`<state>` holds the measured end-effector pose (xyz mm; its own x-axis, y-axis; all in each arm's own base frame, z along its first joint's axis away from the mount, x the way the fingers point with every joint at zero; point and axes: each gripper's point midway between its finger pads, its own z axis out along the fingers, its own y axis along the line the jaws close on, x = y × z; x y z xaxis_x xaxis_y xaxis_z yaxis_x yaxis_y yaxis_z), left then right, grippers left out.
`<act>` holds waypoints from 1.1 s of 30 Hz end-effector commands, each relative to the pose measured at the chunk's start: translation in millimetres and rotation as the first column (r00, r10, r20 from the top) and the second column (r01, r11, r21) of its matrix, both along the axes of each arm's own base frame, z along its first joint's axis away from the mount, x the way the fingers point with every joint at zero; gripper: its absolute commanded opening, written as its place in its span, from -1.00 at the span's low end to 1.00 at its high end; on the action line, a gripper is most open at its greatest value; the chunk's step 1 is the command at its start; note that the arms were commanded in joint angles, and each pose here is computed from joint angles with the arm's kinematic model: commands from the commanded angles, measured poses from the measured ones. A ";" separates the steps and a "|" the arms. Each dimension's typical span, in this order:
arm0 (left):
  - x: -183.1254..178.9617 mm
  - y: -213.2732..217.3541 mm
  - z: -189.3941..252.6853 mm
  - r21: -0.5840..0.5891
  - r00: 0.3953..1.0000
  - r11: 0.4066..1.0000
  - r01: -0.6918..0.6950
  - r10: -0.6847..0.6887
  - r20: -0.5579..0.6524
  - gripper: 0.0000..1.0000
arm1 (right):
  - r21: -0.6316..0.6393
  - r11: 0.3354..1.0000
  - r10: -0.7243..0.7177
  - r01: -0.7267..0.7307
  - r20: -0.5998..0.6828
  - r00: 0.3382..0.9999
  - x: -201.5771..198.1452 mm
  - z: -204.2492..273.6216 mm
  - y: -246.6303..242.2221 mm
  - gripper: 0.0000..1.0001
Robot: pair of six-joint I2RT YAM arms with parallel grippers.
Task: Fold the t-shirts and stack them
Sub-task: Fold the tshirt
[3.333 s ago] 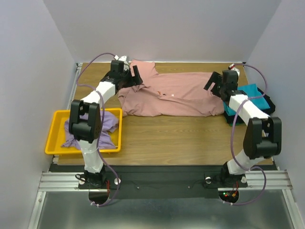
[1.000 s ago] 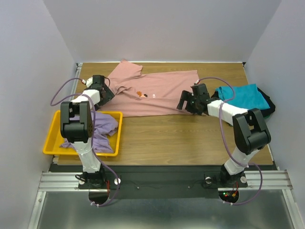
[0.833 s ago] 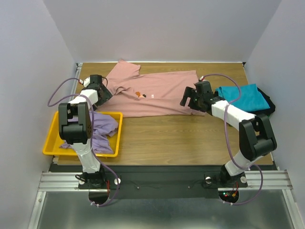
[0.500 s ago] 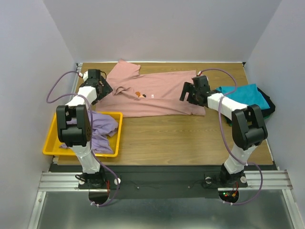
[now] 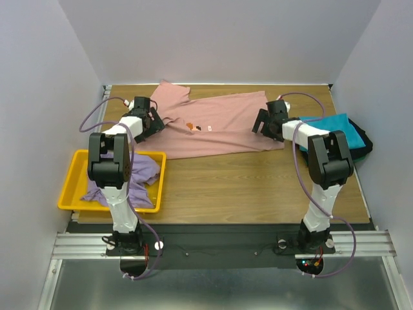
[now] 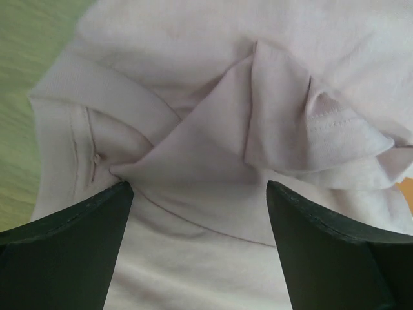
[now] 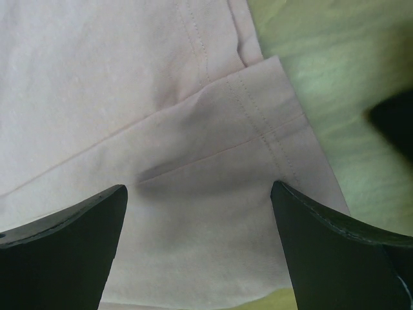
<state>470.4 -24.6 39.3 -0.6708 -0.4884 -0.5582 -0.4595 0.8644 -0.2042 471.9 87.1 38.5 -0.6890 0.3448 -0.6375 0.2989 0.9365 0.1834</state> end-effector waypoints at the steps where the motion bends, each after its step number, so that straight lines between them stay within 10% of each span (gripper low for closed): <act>1: -7.3 14.6 -18.2 0.034 0.998 0.999 -0.032 0.034 -0.061 0.94 | -0.033 0.999 -0.023 0.021 -0.062 0.998 2.6 -24.4 -23.3 1.00; 17: 5.6 -8.1 65.5 -0.032 0.990 0.998 0.052 -0.047 0.135 0.94 | 0.022 0.984 0.172 -0.175 0.097 0.980 -3.5 58.2 18.1 1.00; 33: 68.7 -85.6 101.9 0.071 0.963 0.978 0.198 -0.207 0.175 0.94 | 0.045 0.988 0.152 -0.150 -0.059 0.987 -48.0 -19.5 29.5 1.00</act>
<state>535.2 -107.0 150.3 -0.6005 -0.3821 -0.7024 -0.2376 0.9240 -0.2996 426.0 123.1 38.5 -0.7609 0.2310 -0.6063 0.1194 0.9684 0.2190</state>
